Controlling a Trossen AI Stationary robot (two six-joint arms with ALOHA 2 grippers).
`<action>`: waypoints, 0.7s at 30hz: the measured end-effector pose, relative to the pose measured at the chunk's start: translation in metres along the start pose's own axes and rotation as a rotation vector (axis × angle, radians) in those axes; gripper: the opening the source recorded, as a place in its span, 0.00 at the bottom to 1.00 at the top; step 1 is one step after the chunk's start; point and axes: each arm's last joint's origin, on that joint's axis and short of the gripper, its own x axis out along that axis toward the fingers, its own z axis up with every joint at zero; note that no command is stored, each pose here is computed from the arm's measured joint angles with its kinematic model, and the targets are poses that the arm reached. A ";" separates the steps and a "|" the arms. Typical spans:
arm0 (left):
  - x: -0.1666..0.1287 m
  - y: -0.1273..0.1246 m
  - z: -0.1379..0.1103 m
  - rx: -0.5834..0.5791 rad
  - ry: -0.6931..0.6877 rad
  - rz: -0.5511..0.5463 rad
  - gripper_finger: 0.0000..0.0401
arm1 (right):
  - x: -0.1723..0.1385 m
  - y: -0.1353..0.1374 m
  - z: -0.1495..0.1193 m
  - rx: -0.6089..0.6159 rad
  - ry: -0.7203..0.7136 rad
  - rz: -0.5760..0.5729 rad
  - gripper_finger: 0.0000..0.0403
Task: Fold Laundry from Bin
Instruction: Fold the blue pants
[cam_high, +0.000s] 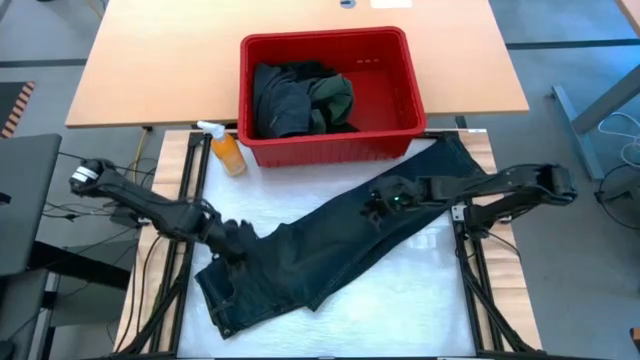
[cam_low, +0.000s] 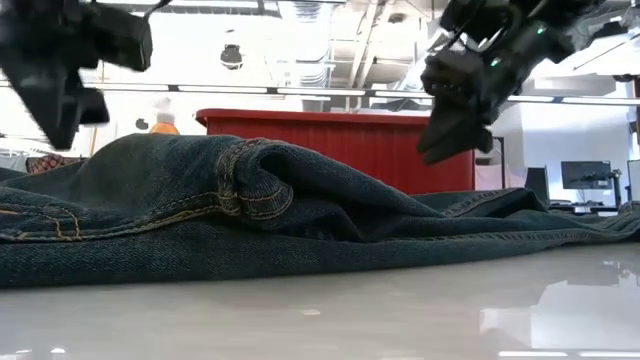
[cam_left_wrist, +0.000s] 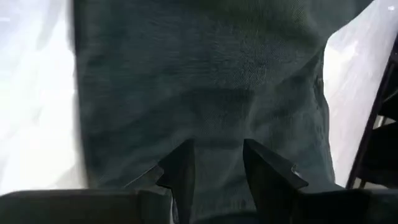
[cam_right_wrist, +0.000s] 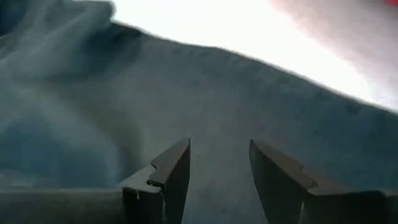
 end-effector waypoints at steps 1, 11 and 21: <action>0.007 0.001 -0.003 -0.007 -0.002 -0.007 0.31 | 0.006 0.000 0.001 0.002 -0.017 -0.010 0.48; 0.053 0.024 -0.022 -0.116 0.107 0.073 0.31 | 0.062 0.000 -0.009 0.000 -0.013 -0.020 0.48; 0.060 0.028 -0.027 -0.156 0.162 0.082 0.31 | 0.046 -0.012 -0.041 -0.055 0.307 -0.238 0.48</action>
